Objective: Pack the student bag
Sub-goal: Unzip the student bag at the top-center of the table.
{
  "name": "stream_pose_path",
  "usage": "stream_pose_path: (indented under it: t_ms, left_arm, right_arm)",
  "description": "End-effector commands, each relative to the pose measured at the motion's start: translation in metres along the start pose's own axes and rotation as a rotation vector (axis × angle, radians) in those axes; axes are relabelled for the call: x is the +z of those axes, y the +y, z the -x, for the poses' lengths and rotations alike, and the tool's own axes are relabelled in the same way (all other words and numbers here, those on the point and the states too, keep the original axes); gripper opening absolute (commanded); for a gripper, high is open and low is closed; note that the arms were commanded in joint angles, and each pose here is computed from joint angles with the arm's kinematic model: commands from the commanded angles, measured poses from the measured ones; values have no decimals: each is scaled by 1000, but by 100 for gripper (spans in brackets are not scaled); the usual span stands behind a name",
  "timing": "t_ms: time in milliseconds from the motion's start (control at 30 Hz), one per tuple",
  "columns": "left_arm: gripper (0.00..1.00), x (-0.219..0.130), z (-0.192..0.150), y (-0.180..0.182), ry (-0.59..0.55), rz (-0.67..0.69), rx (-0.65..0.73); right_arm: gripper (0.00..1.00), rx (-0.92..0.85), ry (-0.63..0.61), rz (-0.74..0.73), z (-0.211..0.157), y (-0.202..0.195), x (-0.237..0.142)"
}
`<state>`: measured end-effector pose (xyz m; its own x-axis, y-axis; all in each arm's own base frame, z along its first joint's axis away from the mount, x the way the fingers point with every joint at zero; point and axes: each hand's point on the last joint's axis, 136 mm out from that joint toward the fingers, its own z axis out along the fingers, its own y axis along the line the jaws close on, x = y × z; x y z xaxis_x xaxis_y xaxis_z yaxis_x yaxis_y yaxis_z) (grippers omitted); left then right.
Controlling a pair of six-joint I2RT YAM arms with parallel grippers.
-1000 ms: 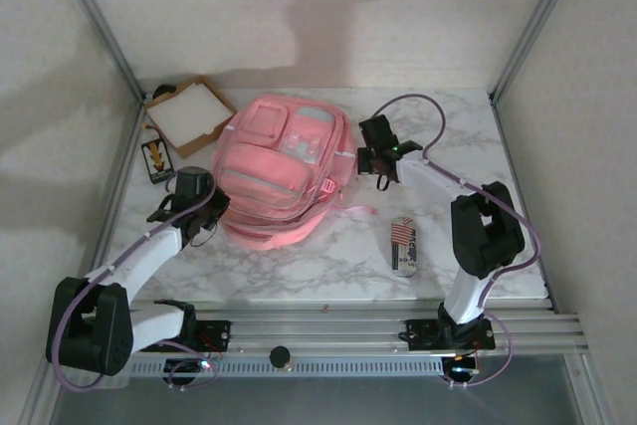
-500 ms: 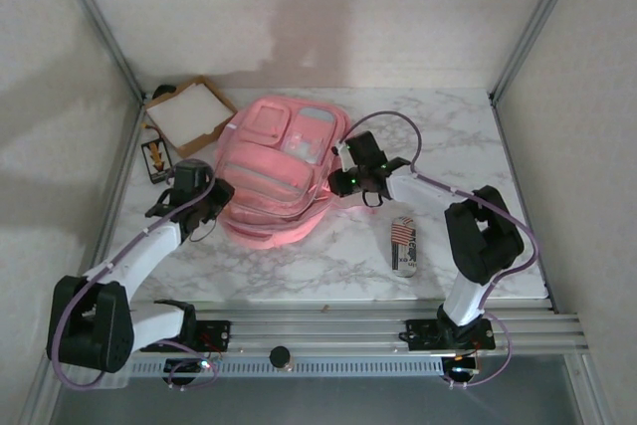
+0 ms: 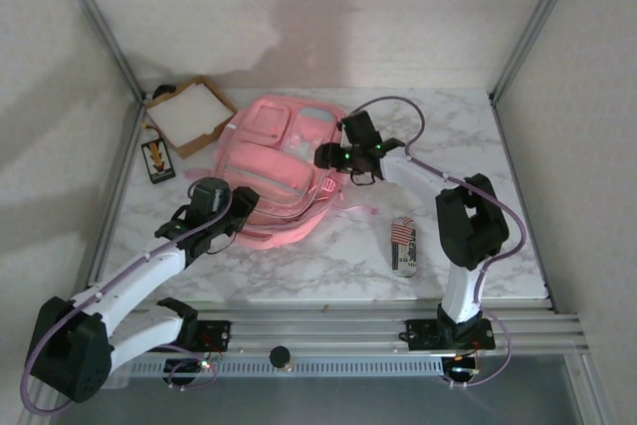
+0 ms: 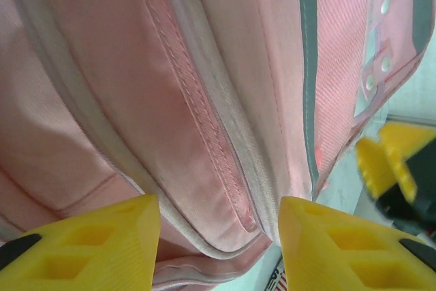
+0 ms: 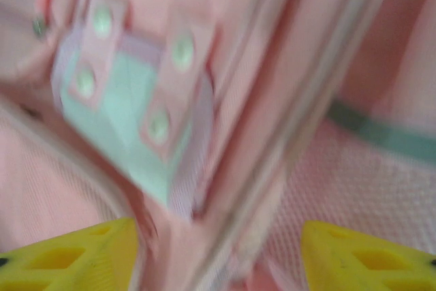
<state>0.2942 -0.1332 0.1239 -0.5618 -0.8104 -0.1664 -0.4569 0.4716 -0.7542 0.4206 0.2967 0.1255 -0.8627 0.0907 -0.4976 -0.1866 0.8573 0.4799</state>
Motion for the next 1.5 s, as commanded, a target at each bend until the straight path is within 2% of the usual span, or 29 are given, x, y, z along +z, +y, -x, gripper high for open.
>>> stream_pose_path:
  t_ms: [0, 67, 167, 333, 500, 567, 600, 933, 1033, 1200, 1300, 1467]
  left_arm:
    - [49, 4, -1, -13, -17, -27, -20]
    - [49, 7, -4, -13, -13, -18, -9]
    - [50, 11, -6, -14, 1, -15, -1]
    - [51, 11, -5, -9, -8, 8, 9]
    - [51, 12, -8, -8, -3, -3, -25]
    - [51, 13, -12, -9, 2, -13, -48]
    - [51, 12, -14, -10, 4, -20, -58]
    - [55, 7, -24, -18, 23, -71, -127]
    - [55, 8, -35, -26, 58, -77, -130]
    - [55, 1, -43, -27, 24, -80, -170]
    - [52, 5, -52, -23, 48, -90, -224]
    - [42, 14, -59, -26, 40, -75, -250]
  right_arm:
    - [60, 116, -24, -72, 18, -17, 13]
    - [60, 116, -9, -84, 24, -17, 26]
    - [54, 144, 6, -142, 29, -30, 44]
    - [48, 157, -17, -88, 33, -17, 46]
    - [25, 181, -17, -65, 30, -16, 42]
    - [5, 203, -48, -26, 36, -10, 32]
    - [0, 212, -69, -5, 41, -6, 27]
    - [0, 416, -244, 201, 78, 19, -44]
    - [0, 491, -278, 225, 78, 15, -59]
    - [0, 608, -350, 263, 80, 8, -83]
    - [0, 634, -389, 296, 82, 10, -96]
    - [0, 654, -403, 268, 77, 2, -100]
